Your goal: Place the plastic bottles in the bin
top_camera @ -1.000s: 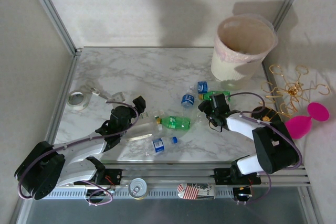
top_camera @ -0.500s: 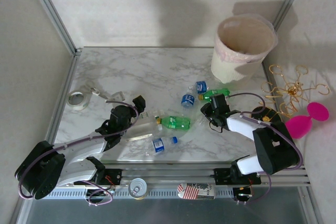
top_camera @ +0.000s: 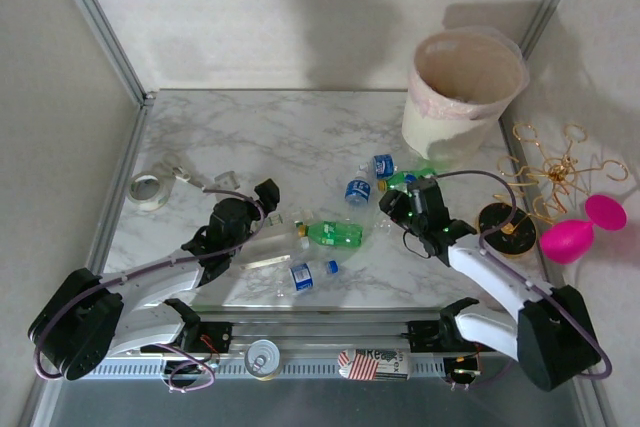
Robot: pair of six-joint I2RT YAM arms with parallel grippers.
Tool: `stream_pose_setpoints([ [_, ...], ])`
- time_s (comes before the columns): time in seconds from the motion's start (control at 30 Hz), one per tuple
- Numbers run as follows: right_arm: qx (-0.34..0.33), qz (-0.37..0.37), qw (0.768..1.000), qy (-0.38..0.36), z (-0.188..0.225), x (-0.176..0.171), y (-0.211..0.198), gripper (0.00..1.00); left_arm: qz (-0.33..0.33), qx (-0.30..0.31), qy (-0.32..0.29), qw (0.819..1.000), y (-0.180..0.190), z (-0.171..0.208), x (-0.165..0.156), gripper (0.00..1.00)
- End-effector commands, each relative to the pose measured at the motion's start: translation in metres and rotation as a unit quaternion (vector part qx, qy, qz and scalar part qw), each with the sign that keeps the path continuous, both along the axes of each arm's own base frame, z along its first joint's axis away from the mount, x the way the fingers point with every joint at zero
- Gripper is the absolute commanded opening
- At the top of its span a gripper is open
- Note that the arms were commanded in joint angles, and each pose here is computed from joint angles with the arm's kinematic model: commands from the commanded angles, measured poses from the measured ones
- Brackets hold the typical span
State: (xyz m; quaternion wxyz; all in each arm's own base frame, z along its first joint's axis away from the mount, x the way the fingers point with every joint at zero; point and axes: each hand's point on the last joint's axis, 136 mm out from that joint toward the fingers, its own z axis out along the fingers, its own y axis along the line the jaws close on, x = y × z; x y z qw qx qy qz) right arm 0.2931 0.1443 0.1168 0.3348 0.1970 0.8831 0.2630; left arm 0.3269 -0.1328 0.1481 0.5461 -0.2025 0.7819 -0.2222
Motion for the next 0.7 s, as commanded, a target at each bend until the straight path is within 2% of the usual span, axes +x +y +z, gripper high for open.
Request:
stream_pose_setpoints([
  [0.0, 0.004, 0.068, 0.995, -0.071, 0.052, 0.006, 0.022, 0.44, -0.014, -0.025, -0.013, 1.000, -0.008, 0.015, 0.006, 1.00],
  [0.17, -0.027, 0.122, 0.982, -0.144, 0.120, 0.023, 0.037, 0.44, -0.032, -0.032, -0.010, 0.999, -0.014, 0.018, 0.003, 1.00],
  [0.27, -0.072, 0.118, 0.973, -0.184, 0.158, 0.043, 0.035, 0.45, -0.039, -0.025, -0.008, 0.999, -0.015, 0.020, 0.002, 1.00],
  [0.4, -0.129, 0.084, 0.960, -0.233, 0.208, 0.082, 0.021, 0.46, -0.040, -0.028, -0.007, 0.999, -0.015, 0.021, 0.000, 1.00],
  [0.47, -0.134, 0.069, 0.956, -0.250, 0.230, 0.104, 0.013, 0.46, -0.040, -0.034, -0.007, 0.999, -0.015, 0.021, -0.001, 1.00],
  [0.67, -0.167, -0.019, 0.941, -0.294, 0.280, 0.165, -0.041, 0.46, -0.042, -0.028, 0.000, 0.999, -0.014, 0.015, -0.002, 1.00],
])
